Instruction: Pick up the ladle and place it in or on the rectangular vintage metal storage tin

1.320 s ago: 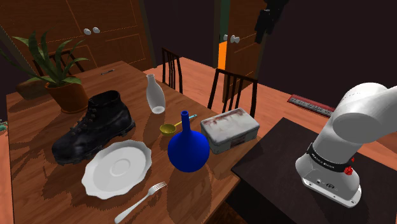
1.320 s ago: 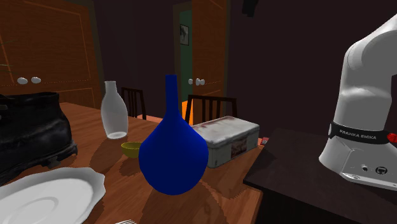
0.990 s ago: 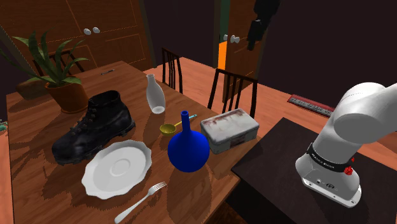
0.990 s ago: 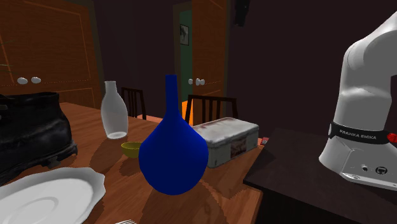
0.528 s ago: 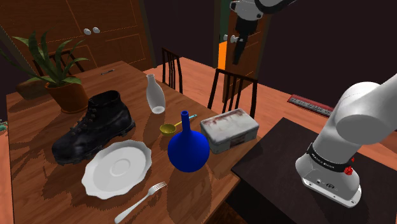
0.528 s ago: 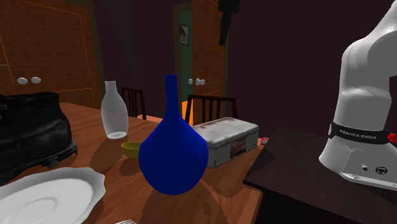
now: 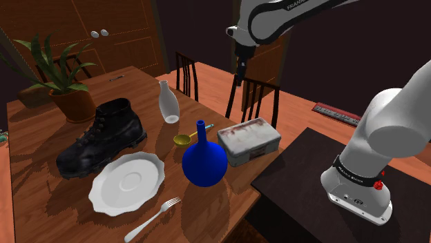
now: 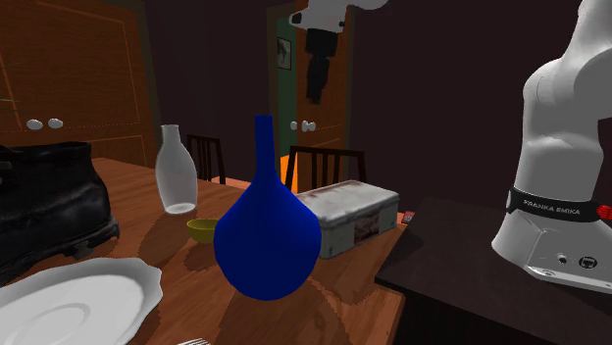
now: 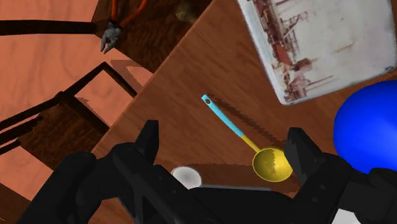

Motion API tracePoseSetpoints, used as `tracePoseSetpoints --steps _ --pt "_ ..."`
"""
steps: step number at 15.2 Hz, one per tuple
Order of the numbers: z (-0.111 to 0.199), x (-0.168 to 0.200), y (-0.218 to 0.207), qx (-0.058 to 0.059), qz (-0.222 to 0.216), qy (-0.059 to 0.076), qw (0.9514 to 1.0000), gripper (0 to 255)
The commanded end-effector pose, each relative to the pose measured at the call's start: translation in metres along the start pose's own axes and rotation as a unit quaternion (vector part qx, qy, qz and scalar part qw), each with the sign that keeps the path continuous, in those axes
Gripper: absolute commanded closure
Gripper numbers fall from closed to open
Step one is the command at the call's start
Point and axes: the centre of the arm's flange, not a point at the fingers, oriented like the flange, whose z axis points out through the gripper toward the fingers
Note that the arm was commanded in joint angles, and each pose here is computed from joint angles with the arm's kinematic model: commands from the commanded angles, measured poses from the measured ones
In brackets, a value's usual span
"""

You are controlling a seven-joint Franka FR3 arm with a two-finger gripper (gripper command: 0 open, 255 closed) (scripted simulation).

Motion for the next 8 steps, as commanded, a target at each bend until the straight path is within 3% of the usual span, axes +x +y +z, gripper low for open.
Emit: tracePoseSetpoints --steps 1,4,8 --pt "0.022 0.014 0.002 0.003 -0.033 0.004 0.9994 0" --pt "0.054 0.036 0.0 0.008 -0.082 0.008 0.9966 0" --pt "0.096 0.065 -0.007 0.014 -0.146 0.014 0.9891 0"
